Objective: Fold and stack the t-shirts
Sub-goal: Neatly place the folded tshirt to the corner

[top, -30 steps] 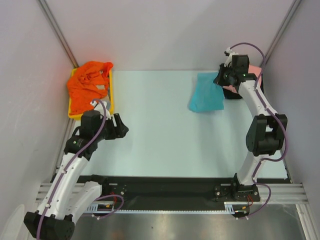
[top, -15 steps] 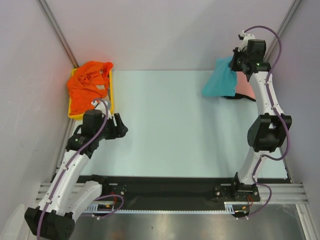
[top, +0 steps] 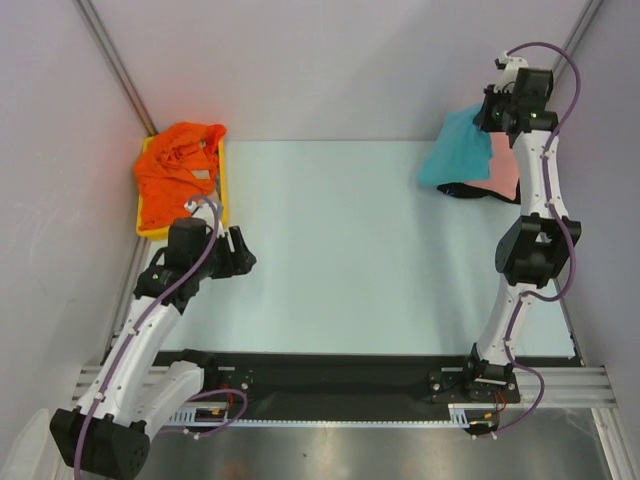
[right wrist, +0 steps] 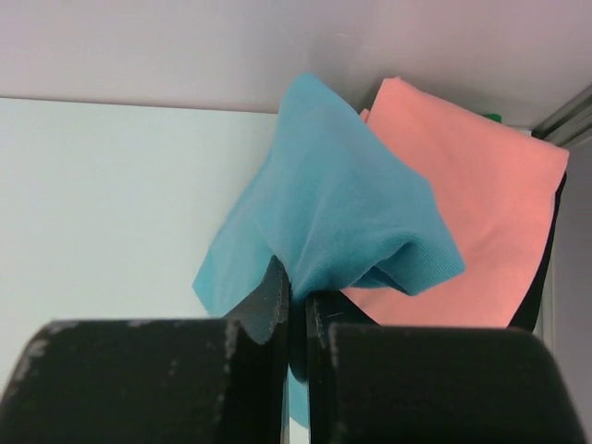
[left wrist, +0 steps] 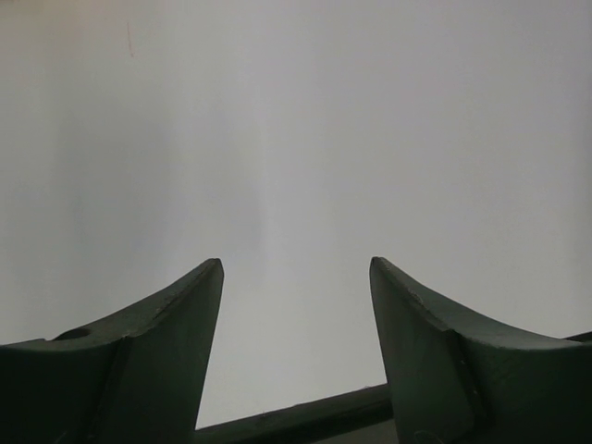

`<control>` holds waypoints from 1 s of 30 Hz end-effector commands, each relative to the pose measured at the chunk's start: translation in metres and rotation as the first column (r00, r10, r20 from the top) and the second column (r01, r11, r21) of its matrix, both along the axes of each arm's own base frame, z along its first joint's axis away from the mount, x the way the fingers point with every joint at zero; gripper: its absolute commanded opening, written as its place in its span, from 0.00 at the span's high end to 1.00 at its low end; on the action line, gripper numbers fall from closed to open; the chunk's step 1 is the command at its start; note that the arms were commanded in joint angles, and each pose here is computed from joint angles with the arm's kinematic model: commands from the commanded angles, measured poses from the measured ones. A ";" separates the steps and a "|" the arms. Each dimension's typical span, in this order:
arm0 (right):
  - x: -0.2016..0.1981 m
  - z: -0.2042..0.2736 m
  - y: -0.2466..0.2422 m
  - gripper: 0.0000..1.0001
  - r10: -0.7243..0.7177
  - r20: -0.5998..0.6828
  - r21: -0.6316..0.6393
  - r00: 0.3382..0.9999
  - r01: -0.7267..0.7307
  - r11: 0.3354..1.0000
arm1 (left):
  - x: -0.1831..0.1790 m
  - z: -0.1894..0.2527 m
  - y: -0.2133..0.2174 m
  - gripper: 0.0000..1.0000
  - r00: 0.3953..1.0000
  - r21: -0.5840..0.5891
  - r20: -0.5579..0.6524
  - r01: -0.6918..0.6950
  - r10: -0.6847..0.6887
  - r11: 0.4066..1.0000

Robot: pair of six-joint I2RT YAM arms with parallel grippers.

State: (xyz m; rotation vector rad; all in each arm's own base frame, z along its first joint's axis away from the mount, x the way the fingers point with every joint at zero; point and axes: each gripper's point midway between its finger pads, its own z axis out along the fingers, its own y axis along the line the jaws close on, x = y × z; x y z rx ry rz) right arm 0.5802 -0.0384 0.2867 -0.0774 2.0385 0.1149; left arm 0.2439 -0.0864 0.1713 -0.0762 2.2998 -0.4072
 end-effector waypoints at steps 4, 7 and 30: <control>0.016 0.032 -0.038 1.00 -0.007 0.109 -0.011 0.994 0.008 1.000 | 0.005 0.001 0.000 0.30 1.000 -0.001 0.018 -0.003 0.003 1.000; 0.018 0.026 -0.058 1.00 -0.034 0.111 0.000 0.993 0.034 0.999 | 0.006 0.000 -0.001 0.30 1.000 -0.003 0.013 -0.002 0.002 1.000; 0.037 -0.124 -0.183 0.86 -0.309 -0.086 0.075 0.947 0.316 0.946 | 0.006 -0.009 -0.004 0.31 1.000 -0.007 -0.023 0.010 -0.010 1.000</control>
